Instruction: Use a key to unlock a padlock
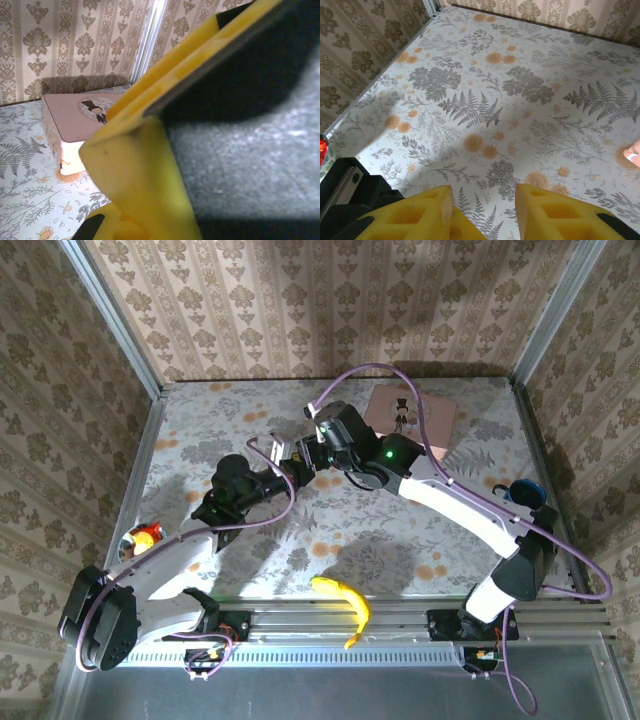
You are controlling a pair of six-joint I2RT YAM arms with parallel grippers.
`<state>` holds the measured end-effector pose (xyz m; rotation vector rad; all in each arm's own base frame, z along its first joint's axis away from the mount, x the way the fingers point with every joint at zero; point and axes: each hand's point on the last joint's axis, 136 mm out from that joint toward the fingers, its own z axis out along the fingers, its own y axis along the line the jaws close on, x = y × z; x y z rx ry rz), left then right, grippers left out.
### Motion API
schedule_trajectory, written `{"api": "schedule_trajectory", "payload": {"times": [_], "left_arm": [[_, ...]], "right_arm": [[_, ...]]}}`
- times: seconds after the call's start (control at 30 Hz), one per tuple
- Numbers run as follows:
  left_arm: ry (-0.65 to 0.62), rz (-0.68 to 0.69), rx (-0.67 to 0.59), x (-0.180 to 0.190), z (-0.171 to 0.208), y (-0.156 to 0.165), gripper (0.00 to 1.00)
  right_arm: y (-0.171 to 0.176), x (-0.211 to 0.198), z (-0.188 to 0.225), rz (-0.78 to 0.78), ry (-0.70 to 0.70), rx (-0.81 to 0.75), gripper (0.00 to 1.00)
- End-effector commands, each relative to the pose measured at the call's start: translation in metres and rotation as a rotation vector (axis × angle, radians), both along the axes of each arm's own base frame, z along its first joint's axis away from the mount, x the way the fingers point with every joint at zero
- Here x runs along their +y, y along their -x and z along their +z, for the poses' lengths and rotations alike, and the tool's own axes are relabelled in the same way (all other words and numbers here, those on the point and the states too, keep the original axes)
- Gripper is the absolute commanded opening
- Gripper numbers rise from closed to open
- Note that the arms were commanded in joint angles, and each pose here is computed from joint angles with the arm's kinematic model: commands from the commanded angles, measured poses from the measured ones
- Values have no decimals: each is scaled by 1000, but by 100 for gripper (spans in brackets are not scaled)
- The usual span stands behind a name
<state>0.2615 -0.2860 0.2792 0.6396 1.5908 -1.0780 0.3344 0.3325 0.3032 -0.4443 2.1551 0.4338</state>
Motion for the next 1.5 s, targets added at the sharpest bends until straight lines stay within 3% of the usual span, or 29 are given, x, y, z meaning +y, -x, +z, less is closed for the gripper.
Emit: {"api": "schedule_trajectory", "payload": {"times": [0.0,0.27,0.4,0.63,0.87,1.0,1.1,1.3,1.47], "left_arm": [[20,18,-46,0,13,-2,0],[29,49,-52,4,16,-4,0],[21,84,4,7,2,-10,0],[50,207,271,11,-52,-34,0],[116,353,675,5,-123,-55,0],[9,419,892,-1,-164,-45,0],[-180,560,1018,19,-189,-23,0],[-565,822,1050,84,-187,13,0],[-671,856,1131,86,-209,27,0]], "right_arm": [[-3,-9,-8,-52,87,1,36],[-8,-14,-18,-104,131,12,34],[-7,-22,-12,-109,130,-3,41],[-3,-54,0,-134,71,-3,45],[12,-95,-67,-160,143,117,44],[29,-111,-114,-163,236,204,44],[38,-118,-137,-166,262,254,45],[47,-114,-160,-143,218,285,45],[43,-114,-166,-141,203,272,45]]}}
